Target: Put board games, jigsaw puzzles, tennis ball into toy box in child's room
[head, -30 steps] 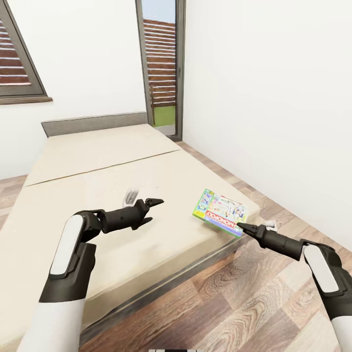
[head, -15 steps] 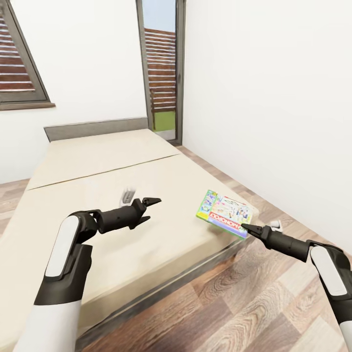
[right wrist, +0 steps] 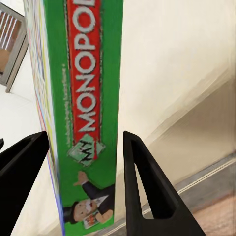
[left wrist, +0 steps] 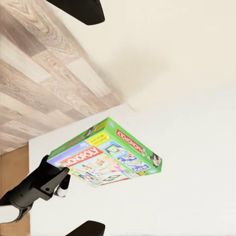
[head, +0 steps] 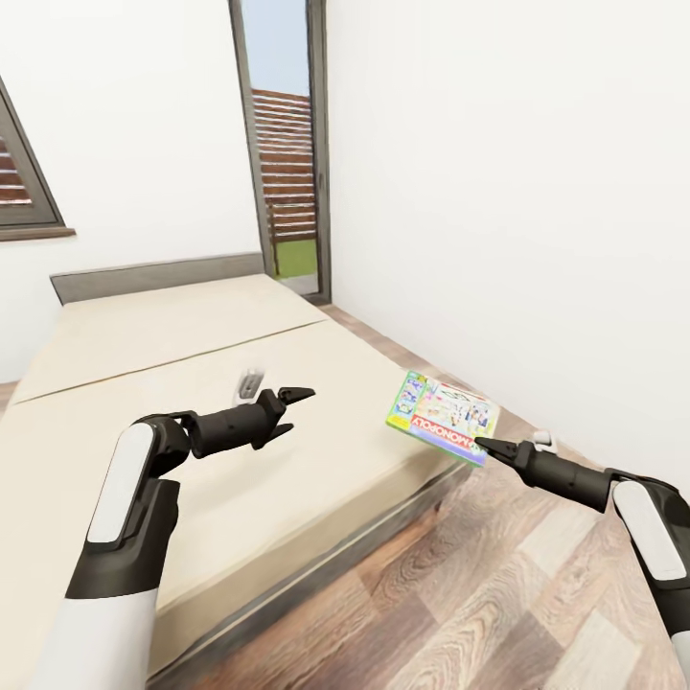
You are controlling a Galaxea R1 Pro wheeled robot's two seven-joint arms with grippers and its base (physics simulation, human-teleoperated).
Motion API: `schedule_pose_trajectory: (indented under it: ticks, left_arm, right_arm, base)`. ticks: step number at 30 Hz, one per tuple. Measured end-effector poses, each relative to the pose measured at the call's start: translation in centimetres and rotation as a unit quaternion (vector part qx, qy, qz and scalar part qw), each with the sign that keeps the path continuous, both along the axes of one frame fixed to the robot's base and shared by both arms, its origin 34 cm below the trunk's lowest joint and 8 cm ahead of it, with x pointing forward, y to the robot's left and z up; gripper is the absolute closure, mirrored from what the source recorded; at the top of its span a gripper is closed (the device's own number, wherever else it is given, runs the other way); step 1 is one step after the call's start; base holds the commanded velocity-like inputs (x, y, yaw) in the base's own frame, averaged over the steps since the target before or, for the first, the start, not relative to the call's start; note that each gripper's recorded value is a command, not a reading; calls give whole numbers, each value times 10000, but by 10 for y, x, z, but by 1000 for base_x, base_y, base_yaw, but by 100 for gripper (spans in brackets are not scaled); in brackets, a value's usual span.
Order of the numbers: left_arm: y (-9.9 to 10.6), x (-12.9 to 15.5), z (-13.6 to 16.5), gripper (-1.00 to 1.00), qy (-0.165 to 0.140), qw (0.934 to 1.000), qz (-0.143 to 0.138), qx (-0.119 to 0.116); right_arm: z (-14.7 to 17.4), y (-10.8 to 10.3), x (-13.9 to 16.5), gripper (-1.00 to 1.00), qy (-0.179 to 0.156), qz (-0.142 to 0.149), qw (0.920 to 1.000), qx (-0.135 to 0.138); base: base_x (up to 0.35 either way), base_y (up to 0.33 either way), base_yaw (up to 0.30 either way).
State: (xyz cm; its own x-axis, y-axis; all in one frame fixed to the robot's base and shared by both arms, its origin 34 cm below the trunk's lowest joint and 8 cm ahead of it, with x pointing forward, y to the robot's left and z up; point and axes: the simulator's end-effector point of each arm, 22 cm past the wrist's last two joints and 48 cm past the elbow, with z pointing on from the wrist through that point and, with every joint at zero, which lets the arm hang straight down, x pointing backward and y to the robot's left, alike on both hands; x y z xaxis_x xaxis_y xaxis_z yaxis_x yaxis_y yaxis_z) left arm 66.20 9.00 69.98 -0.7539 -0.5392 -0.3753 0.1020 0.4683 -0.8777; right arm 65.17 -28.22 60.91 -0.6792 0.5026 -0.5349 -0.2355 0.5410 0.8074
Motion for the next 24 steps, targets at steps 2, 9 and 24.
schedule_pose_trajectory:
  ticks: [2,9,24]
  left_arm:
    - [0,-2,5,-100,-39,10000,3,4]
    - [2,-7,19,-100,-149,9999,28,45]
    - [3,-10,51,-100,-305,9995,48,83]
  right_arm:
    - [5,0,-1,100,-46,3,10000,-5]
    - [28,2,-5,100,-269,29,9996,-42]
    - [73,3,-10,100,-587,69,9981,-143]
  base:
    - [0,0,-269]
    - [0,0,-275]
    - [0,0,-280]
